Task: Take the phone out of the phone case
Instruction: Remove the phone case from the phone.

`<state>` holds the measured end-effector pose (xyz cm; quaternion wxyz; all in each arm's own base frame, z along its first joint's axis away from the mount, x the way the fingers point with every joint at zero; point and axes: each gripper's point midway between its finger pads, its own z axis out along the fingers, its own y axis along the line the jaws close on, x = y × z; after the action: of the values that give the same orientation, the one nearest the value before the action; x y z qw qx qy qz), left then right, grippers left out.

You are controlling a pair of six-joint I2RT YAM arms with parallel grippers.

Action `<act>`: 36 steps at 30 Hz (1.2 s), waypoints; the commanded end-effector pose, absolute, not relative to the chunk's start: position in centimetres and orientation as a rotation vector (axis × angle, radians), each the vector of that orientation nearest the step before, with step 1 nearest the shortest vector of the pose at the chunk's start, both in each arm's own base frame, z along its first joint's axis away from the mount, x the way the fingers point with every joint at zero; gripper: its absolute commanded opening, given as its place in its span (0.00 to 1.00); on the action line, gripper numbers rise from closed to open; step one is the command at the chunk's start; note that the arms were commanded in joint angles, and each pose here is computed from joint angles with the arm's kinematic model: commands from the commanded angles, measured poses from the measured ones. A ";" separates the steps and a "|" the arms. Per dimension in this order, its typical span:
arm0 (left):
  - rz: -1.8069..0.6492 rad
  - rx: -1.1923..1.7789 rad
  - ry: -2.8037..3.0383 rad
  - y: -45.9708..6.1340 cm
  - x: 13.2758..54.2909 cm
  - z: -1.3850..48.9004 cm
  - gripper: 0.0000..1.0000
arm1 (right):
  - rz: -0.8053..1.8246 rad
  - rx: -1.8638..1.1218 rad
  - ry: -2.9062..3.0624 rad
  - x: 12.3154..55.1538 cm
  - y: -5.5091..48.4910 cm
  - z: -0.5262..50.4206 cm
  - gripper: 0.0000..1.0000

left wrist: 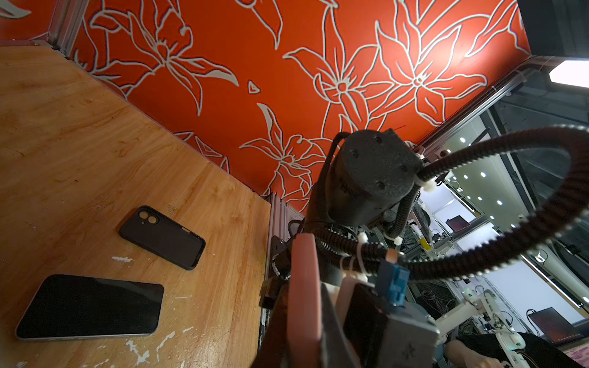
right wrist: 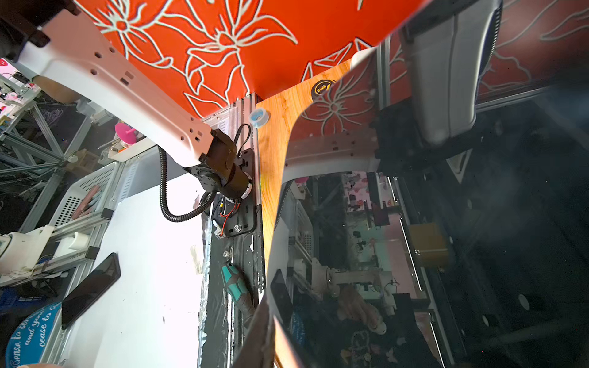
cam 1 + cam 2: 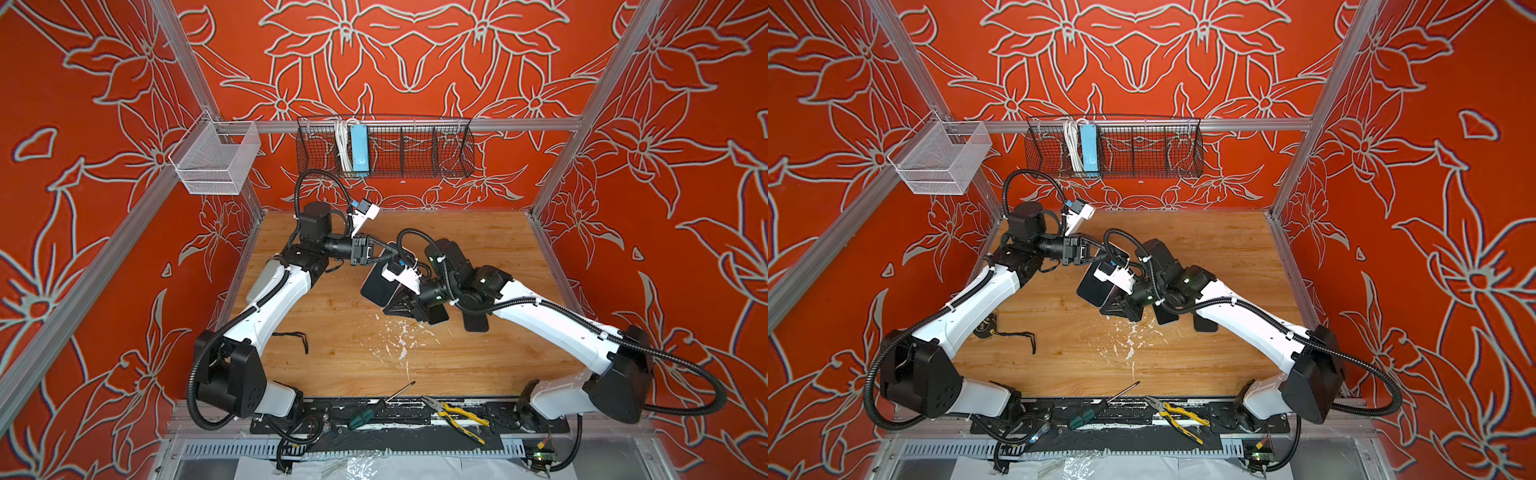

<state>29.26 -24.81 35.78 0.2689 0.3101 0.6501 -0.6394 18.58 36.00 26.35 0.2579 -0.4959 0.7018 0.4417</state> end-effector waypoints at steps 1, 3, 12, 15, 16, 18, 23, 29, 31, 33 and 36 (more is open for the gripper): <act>-1.629 0.815 1.717 -25.7 30.9 35.7 0.00 | 1.226 -1.384 1.606 17.4 37.4 31.9 0.15; -1.630 0.813 1.718 -25.8 30.8 35.7 0.00 | 1.206 -1.369 1.606 17.6 37.3 31.9 0.14; -1.624 0.803 1.716 -26.1 30.6 36.1 0.00 | 1.178 -1.327 1.602 18.1 37.0 31.5 0.15; -1.624 0.810 1.708 -26.1 30.5 36.4 0.00 | 1.223 -1.330 1.598 17.8 36.9 31.6 0.23; -1.622 0.813 1.705 -26.1 30.4 36.5 0.00 | 1.242 -1.326 1.594 17.7 36.9 31.7 0.25; -1.620 0.815 1.703 -26.0 30.3 36.5 0.00 | 1.294 -1.300 1.577 17.7 36.5 32.2 0.30; -1.616 0.817 1.701 -26.0 30.1 36.5 0.00 | 1.385 -1.243 1.547 18.1 35.5 33.6 0.33; -1.606 0.808 1.700 -25.9 30.0 36.6 0.00 | 1.405 -1.234 1.548 18.3 35.5 33.6 0.31; -1.604 0.806 1.698 -25.9 29.9 36.7 0.00 | 1.409 -1.232 1.542 18.4 35.5 33.7 0.28; -1.600 0.802 1.698 -25.8 29.8 36.8 0.00 | 1.411 -1.230 1.541 18.5 35.6 33.8 0.26; -1.585 0.790 1.696 -25.7 29.8 36.9 0.00 | 1.426 -1.233 1.537 18.4 35.7 33.9 0.26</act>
<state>29.67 -25.50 37.06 0.3100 0.2984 0.6538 -0.6224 19.84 35.21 28.83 0.2958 -0.4393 0.6763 0.5120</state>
